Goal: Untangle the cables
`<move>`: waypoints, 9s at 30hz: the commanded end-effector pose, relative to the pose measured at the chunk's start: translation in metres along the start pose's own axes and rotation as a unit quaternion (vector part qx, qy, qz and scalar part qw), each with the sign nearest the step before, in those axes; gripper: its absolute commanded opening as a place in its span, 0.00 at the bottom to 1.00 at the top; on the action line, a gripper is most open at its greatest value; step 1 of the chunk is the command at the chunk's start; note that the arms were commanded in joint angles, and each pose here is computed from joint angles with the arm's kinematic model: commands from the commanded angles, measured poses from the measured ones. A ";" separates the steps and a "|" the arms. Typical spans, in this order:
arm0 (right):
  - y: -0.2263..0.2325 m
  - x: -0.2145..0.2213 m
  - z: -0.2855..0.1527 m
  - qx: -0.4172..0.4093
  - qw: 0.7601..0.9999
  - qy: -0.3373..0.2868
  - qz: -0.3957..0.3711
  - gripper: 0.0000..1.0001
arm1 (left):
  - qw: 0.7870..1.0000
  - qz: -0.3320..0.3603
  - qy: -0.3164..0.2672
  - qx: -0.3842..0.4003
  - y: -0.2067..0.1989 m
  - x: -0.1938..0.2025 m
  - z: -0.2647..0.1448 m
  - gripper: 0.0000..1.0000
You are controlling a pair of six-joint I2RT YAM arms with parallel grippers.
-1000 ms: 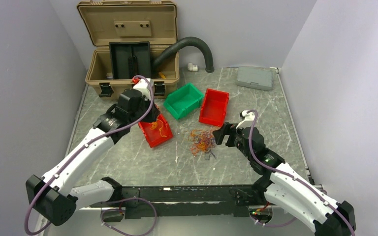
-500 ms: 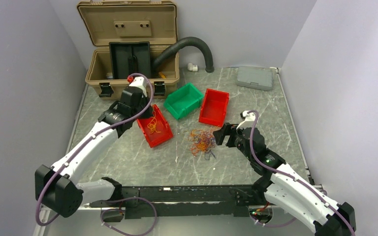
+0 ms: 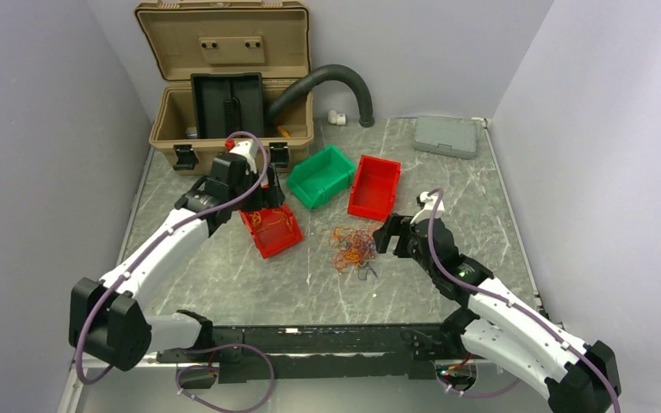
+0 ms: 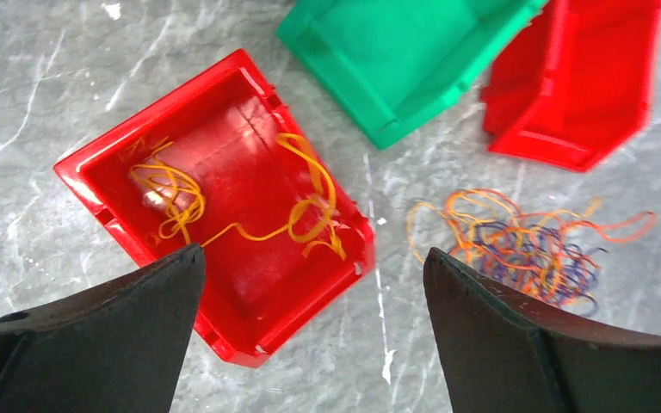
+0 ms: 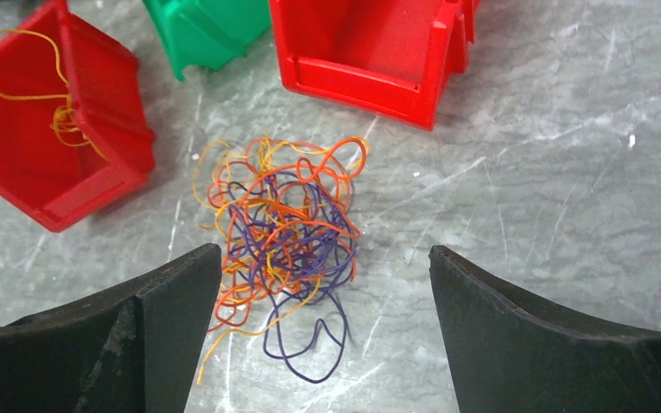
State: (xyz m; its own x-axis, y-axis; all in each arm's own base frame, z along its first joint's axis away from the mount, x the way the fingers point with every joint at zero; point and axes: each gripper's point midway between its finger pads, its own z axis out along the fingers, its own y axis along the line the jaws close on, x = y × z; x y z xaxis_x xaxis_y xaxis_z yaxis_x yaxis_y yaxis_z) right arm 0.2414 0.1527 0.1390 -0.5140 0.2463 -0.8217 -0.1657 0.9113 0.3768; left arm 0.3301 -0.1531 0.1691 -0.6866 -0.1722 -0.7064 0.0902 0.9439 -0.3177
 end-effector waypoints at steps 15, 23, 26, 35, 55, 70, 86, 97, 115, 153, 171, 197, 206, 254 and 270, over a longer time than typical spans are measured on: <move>0.018 0.050 0.043 -0.022 0.992 0.121 -0.011 0.83 | 0.966 0.110 -0.027 0.231 -0.115 0.041 -0.043 0.99; 0.077 0.069 0.040 -0.182 0.970 0.158 -0.021 0.65 | 0.950 0.138 -0.033 0.277 -0.134 0.053 -0.046 0.99; 0.089 0.061 0.030 -0.213 0.966 0.141 -0.026 0.66 | 0.948 0.146 -0.022 0.281 -0.136 0.057 -0.042 0.99; 0.015 0.035 0.024 -0.009 0.997 0.078 -0.019 0.75 | 0.942 0.153 0.002 0.300 -0.145 0.066 -0.030 0.99; 0.027 0.077 0.033 -0.049 0.985 0.167 -0.010 0.66 | 0.933 0.152 0.089 0.315 -0.151 0.106 0.012 0.83; 0.037 0.070 0.038 -0.061 0.986 0.158 0.007 0.00 | 0.890 0.155 0.169 0.394 -0.196 0.169 0.030 0.71; -0.114 0.007 -0.038 0.385 0.918 -0.018 0.092 0.00 | 0.964 0.076 0.078 0.241 -0.102 0.122 0.028 0.00; -0.067 -0.009 -0.026 0.201 0.975 -0.035 0.084 0.29 | 0.966 0.069 0.027 0.249 -0.100 0.099 0.001 0.00; 0.003 0.006 -0.001 0.017 0.998 0.063 -0.017 0.82 | 0.951 0.112 0.025 0.287 -0.124 0.091 -0.014 0.00; -0.041 0.050 0.029 0.176 0.976 0.123 0.042 0.00 | 0.949 0.086 0.182 0.242 -0.135 0.170 0.065 0.00; -0.147 -0.043 -0.110 0.393 0.877 -0.196 0.194 0.00 | 0.971 0.098 0.105 0.190 -0.095 0.125 0.034 0.00; -0.121 -0.226 -0.255 0.423 0.802 -0.403 0.125 0.00 | 0.980 0.108 0.090 0.138 -0.092 0.139 0.031 0.00; -0.083 -0.164 -0.138 0.314 0.926 -0.206 0.042 0.00 | 0.971 0.154 0.069 0.167 -0.114 0.120 0.020 0.00; 0.117 -0.303 -0.127 -0.076 0.973 -0.218 -0.007 0.00 | 0.885 0.224 -0.041 0.406 -0.258 0.043 -0.022 0.79; 0.122 -0.315 -0.110 -0.069 0.971 -0.231 -0.001 0.00 | 0.932 0.177 -0.032 0.315 -0.209 0.047 0.001 0.82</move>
State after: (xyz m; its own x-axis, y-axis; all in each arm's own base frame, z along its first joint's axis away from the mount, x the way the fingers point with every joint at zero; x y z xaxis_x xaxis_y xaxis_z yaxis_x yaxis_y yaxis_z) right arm 0.2858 0.1476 0.4609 -0.1572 0.3505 -0.9233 -0.2677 0.8847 0.3815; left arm 0.2699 -0.3631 0.1744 -0.5229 0.1521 -0.8387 0.7361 0.5768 -0.3543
